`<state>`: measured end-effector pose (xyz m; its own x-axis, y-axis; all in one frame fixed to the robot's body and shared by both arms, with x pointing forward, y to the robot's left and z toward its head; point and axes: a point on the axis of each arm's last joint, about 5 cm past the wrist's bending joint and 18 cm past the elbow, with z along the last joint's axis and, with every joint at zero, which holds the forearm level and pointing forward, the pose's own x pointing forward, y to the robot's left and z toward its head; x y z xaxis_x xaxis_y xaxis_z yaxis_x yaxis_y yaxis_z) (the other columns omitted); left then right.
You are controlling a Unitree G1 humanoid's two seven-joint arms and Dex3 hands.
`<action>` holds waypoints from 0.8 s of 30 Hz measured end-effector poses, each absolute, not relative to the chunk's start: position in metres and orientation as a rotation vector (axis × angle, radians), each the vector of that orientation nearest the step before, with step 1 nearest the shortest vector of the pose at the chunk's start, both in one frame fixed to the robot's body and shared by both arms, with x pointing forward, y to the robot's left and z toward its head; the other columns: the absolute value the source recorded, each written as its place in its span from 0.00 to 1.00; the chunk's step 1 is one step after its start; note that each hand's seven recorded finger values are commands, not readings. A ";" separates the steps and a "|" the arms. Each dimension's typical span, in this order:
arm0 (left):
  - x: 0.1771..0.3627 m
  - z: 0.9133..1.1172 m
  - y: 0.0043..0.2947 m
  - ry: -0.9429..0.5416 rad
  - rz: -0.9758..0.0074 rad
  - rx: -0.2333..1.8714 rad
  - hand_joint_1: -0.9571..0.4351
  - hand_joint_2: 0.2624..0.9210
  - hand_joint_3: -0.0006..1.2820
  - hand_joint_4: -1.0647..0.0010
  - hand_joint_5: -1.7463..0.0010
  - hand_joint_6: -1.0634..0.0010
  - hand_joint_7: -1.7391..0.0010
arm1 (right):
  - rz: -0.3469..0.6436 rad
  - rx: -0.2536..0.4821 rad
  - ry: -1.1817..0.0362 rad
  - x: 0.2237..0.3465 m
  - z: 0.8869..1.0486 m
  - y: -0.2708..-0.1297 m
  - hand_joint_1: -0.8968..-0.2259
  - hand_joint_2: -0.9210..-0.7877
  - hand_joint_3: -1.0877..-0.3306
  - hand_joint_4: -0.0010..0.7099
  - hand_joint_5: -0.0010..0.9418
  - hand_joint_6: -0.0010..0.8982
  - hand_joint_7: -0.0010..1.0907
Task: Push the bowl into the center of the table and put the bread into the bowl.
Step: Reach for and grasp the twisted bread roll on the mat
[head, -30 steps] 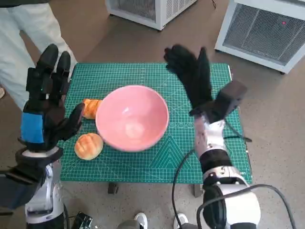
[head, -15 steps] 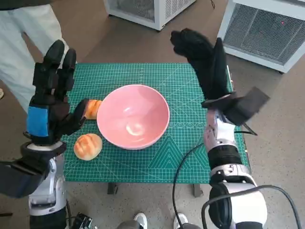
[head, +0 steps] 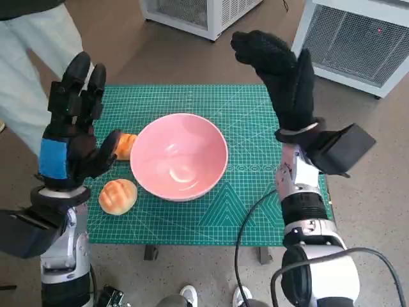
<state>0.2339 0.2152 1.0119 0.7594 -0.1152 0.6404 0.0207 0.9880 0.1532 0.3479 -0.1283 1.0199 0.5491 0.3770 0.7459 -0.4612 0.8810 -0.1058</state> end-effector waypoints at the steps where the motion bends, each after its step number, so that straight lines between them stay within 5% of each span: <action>1: 0.234 1.012 0.215 -0.707 -0.077 0.136 0.17 1.00 0.34 0.86 1.00 1.00 0.76 | 0.498 0.108 -0.861 0.348 1.020 -0.129 0.29 0.00 0.27 0.26 0.01 0.00 0.58; 17: 0.232 1.015 0.221 -0.727 -0.083 0.158 0.19 1.00 0.33 0.86 1.00 1.00 0.76 | 0.489 0.118 -0.884 0.346 1.021 -0.131 0.25 0.00 0.26 0.25 0.01 0.00 0.54; 24: 0.225 1.034 0.248 -0.632 -0.093 0.374 0.32 0.96 0.10 0.87 1.00 1.00 0.76 | 0.486 0.127 -0.885 0.346 1.020 -0.131 0.25 0.00 0.25 0.25 0.01 0.00 0.53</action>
<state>0.2245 0.2482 1.0339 0.8048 -0.1982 0.5594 -0.0278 0.9290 0.3691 0.3458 -0.1310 1.0197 0.5328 0.3545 0.7684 -0.4576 0.8845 -0.0908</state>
